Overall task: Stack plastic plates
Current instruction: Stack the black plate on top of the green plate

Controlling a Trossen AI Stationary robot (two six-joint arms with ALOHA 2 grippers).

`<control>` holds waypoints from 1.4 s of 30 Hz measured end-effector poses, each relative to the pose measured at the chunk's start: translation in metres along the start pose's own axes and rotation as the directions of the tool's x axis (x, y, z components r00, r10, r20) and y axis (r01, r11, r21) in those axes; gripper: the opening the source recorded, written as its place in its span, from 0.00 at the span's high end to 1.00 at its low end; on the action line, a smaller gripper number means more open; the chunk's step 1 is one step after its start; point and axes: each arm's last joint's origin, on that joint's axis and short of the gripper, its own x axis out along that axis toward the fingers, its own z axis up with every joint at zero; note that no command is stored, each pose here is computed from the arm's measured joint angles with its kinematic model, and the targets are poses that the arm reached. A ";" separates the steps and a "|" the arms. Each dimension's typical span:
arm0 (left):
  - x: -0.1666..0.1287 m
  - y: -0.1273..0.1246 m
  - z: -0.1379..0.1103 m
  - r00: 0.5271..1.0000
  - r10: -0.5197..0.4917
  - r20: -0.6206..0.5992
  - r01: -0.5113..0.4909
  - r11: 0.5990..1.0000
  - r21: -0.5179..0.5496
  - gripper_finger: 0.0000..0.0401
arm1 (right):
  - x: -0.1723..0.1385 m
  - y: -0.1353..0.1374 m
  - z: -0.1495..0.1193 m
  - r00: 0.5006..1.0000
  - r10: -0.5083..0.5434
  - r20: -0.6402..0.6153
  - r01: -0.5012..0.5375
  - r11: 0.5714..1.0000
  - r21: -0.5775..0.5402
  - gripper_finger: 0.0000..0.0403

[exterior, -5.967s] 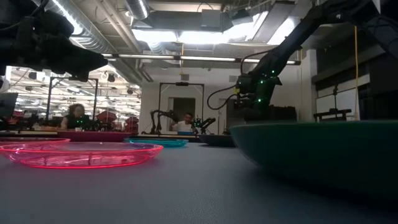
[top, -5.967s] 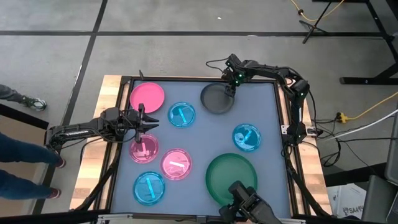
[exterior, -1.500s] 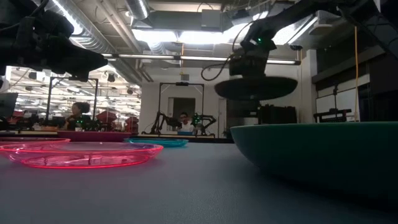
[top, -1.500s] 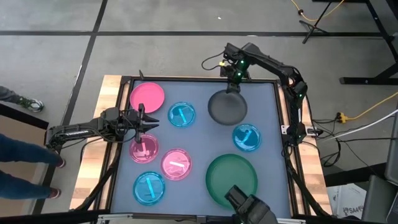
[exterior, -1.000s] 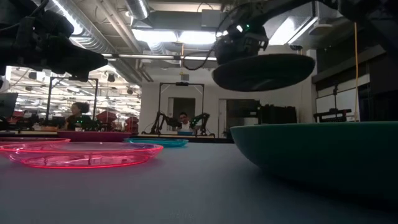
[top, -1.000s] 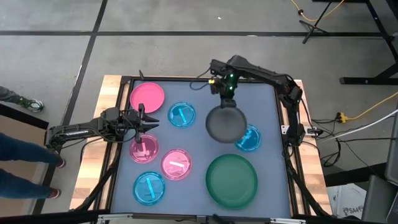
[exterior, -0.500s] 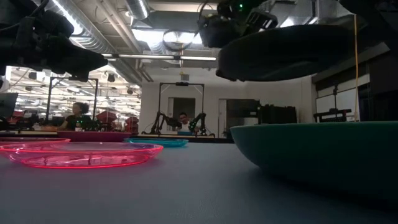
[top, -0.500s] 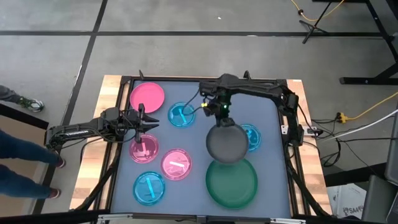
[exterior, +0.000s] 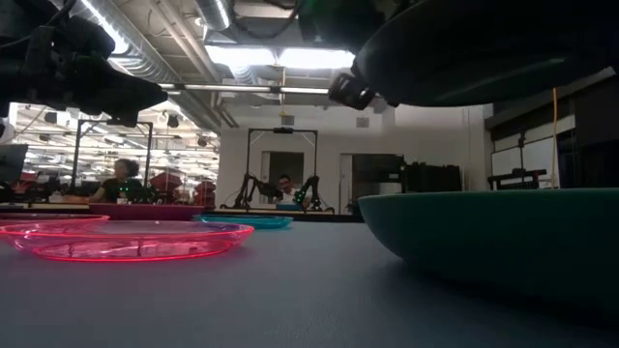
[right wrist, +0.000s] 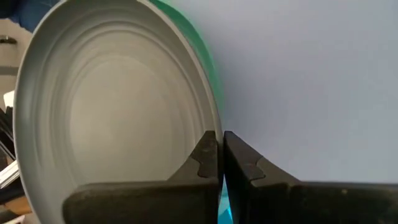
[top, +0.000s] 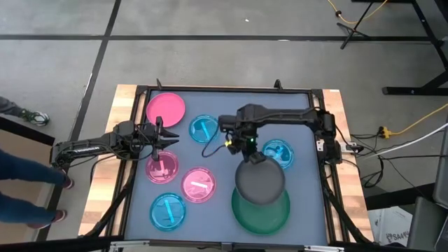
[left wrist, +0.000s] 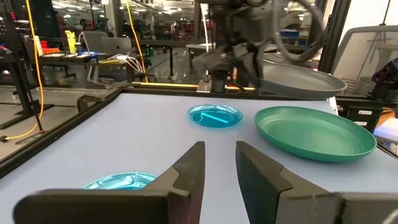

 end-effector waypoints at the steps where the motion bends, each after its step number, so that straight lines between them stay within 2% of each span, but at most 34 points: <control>1: 0.000 0.000 0.000 1.000 0.000 0.000 0.000 1.000 0.000 0.79 | 0.002 0.004 0.002 1.000 0.003 -0.004 -0.003 1.000 -0.011 1.00; 11: 0.000 0.000 0.000 1.000 -0.001 0.000 0.001 1.000 -0.001 0.79 | 0.024 0.032 0.024 1.000 -0.005 0.017 0.007 0.989 -0.145 1.00; 17: 0.000 0.000 0.000 1.000 0.000 0.000 0.000 1.000 -0.002 0.79 | 0.032 0.044 0.029 0.998 -0.058 -0.018 0.054 0.981 -0.185 1.00; 23: 0.000 0.000 0.000 1.000 0.000 0.000 0.000 1.000 -0.002 0.79 | 0.039 0.053 0.033 0.998 -0.056 -0.028 0.049 0.976 -0.212 1.00; 28: 0.000 0.000 0.000 1.000 0.000 0.000 0.000 1.000 -0.007 0.79 | 0.054 0.054 0.032 0.998 -0.051 -0.037 0.041 0.973 -0.228 1.00; 42: 0.000 0.000 0.000 1.000 0.000 0.000 0.000 1.000 -0.008 0.79 | 0.100 0.031 0.012 0.998 -0.044 -0.053 0.032 0.977 -0.212 1.00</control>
